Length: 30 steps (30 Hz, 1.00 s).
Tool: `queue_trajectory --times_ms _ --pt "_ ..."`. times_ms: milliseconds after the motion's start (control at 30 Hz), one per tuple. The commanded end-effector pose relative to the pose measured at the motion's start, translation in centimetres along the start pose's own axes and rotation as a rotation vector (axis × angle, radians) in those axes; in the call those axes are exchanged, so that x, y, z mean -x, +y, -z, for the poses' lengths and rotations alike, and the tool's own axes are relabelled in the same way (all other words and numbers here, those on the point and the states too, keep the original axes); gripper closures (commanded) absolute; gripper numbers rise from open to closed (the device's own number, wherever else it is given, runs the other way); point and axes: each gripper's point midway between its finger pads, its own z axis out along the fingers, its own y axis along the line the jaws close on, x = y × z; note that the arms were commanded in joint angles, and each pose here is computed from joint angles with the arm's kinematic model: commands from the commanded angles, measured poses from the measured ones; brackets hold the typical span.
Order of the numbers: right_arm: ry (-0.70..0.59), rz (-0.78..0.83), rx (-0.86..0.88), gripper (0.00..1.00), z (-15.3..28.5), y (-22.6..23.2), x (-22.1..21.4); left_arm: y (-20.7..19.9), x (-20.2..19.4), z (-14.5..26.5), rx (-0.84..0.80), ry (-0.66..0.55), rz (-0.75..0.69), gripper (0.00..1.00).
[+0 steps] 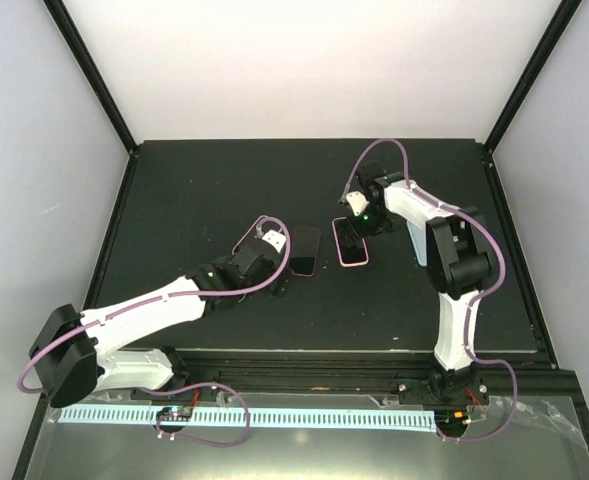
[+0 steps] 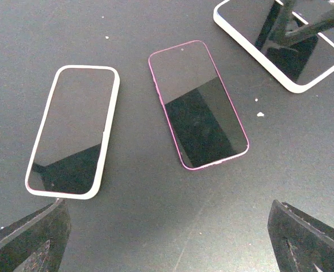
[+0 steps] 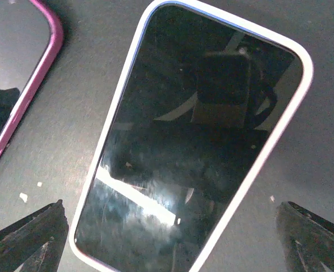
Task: Take the phone out of the phone case
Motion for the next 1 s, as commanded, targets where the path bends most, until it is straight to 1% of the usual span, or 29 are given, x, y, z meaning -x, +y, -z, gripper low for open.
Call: queue_trajectory --times_ms 0,100,267,433,533,600,800,967 --pt "0.074 -0.058 0.033 0.00 -0.8 1.1 -0.1 -0.5 0.8 1.0 -0.069 -0.039 0.043 0.03" --pt "0.079 -0.046 0.050 0.00 -1.7 1.9 0.3 -0.2 0.8 1.2 -0.065 -0.043 0.044 0.03" --pt "0.124 0.013 0.011 0.00 -3.7 2.8 0.3 -0.1 0.4 1.3 -0.073 -0.042 0.056 0.03" --pt "0.128 0.114 -0.114 0.00 -4.6 3.2 0.3 0.0 0.2 1.4 -0.078 -0.048 0.076 0.03" --pt "0.131 0.140 -0.183 0.00 -5.0 3.1 0.4 0.0 0.0 1.3 -0.076 -0.041 0.081 0.03" --pt "0.130 0.123 -0.201 0.00 -5.3 3.0 0.4 0.1 0.0 1.4 -0.076 -0.042 0.082 0.04" --pt "0.122 0.045 -0.114 0.00 -5.7 4.6 0.6 0.2 0.0 1.6 -0.077 -0.048 0.085 0.04" --pt "0.114 0.047 -0.163 0.00 -5.6 3.6 1.4 0.3 -0.3 1.7 -0.075 -0.045 0.082 0.04"
